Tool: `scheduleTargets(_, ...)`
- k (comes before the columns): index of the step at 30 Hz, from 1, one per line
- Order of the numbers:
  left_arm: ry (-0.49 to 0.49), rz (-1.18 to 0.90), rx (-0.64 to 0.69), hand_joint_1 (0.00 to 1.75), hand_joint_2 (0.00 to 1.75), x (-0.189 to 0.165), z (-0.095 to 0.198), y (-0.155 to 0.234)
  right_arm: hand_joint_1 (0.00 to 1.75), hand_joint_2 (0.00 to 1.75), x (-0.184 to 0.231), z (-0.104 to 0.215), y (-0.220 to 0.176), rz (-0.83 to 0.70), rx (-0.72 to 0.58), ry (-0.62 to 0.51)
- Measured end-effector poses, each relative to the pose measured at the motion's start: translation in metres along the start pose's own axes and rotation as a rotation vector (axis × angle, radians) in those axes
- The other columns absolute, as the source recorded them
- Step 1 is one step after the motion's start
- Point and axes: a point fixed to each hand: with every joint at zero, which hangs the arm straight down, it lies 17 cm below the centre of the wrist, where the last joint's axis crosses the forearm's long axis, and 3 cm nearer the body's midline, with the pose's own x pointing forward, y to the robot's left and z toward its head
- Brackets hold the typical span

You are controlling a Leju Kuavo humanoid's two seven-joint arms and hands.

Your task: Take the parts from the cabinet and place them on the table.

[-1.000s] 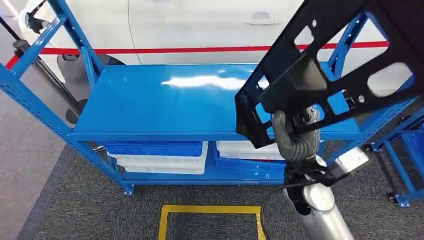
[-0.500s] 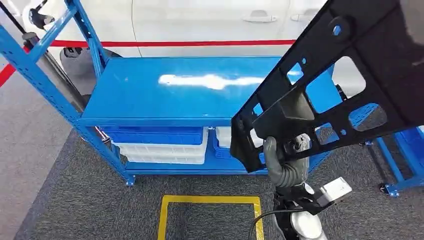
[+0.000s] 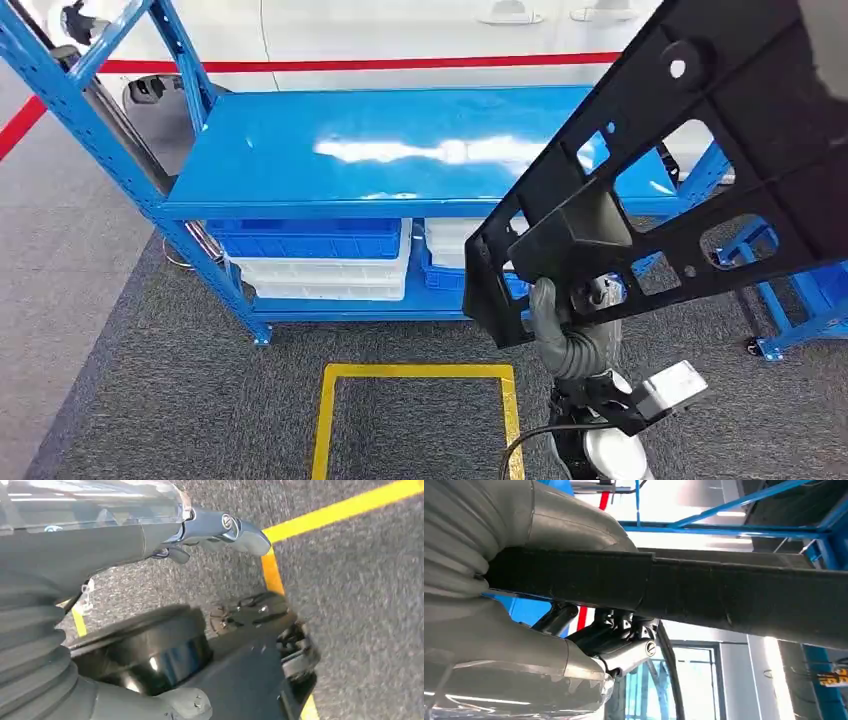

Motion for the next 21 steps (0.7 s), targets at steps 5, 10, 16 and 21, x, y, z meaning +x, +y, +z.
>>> scheduleTargets(5,0.004,-0.01,-0.01,0.0,1.75,-0.0022,0.0012,-0.0022,1.75,1.75,0.0,0.0033,0.0017,0.014,0.0,0.0)
scheduleTargets(10,0.001,-0.026,-0.007,0.0,1.75,-0.0021,0.0001,0.0023,1.75,1.75,0.0015,0.0062,0.0026,0.022,-0.004,-0.003)
scheduleTargets(16,0.002,-0.039,-0.014,0.0,1.75,-0.0035,0.0009,0.001,1.75,1.75,0.0037,0.0066,0.0015,0.022,-0.017,-0.008)
scheduleTargets(21,0.0,-0.059,-0.023,0.0,1.75,-0.0042,0.0013,-0.0005,1.75,1.75,0.0027,0.0084,0.0004,0.024,-0.023,-0.002)
